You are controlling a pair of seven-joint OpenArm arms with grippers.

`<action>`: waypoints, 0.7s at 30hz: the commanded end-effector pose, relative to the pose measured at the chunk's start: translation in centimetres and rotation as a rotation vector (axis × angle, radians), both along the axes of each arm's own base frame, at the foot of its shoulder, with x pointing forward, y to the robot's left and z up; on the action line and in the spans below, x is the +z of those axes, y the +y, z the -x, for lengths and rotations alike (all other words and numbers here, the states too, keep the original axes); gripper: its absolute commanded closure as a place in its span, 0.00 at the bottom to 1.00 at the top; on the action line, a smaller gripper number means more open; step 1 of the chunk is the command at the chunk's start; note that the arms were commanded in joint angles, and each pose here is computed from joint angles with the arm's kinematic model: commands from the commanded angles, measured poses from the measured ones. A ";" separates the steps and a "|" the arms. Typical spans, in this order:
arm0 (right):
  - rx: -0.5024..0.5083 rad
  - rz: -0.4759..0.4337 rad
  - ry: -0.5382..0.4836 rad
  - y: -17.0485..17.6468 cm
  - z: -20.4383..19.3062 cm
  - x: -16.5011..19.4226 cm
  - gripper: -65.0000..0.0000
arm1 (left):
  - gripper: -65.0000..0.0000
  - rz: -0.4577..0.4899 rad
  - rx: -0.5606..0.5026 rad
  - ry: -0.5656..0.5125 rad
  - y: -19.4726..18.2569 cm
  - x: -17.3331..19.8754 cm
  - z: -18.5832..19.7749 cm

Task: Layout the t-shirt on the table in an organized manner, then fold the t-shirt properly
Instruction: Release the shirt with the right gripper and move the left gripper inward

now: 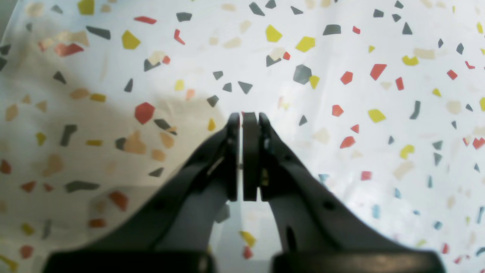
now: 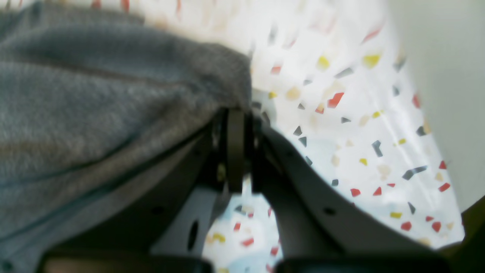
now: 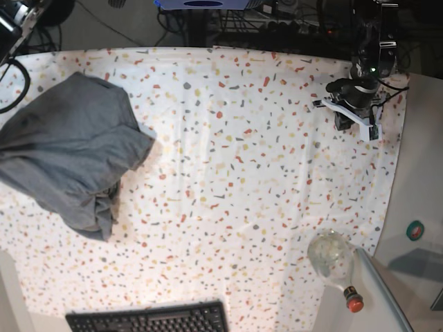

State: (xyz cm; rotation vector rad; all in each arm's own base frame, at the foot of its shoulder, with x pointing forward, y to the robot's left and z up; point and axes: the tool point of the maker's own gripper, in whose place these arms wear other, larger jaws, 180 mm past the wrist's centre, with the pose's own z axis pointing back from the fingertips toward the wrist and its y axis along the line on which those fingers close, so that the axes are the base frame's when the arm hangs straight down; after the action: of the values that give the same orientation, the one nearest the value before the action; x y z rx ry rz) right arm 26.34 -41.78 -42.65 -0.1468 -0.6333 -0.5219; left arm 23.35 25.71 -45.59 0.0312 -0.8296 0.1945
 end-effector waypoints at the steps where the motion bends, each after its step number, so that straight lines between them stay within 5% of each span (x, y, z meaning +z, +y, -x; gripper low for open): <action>1: -0.010 0.042 -0.022 -1.7 -0.6 1.8 1.00 | 0.98 -0.017 -0.006 -0.037 0.5 1.1 -0.7; 2: -0.008 0.038 -0.015 -1.6 -0.7 1.9 0.95 | 0.98 -0.016 -0.002 -0.038 0.6 1.1 -0.7; 5: 0.022 0.063 -0.028 0.2 -0.2 3.1 0.49 | 0.98 -0.013 0.002 -0.035 0.7 1.0 -0.6; 7: 0.048 0.084 -0.043 2.2 0.9 3.4 0.33 | 0.98 -0.013 0.003 -0.034 0.7 0.9 -0.6; 9: 0.066 0.070 -0.027 4.3 2.5 2.4 0.33 | 0.91 -0.013 0.001 -0.038 0.7 1.1 -0.7; 15: 0.034 -0.044 0.022 7.0 4.8 -3.4 0.33 | 0.39 -0.002 -0.006 -0.038 0.0 1.0 -0.7; 21: 0.002 -0.103 0.045 7.0 5.0 -6.4 0.33 | 0.37 0.018 -0.072 -0.027 -2.2 0.5 -1.0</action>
State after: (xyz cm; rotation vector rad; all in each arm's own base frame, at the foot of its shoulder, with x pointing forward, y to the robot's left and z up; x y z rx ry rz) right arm 20.78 -34.17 -49.66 -0.0530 -0.5520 -0.5496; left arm 23.55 23.52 -46.03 -0.0132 -0.8178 0.1427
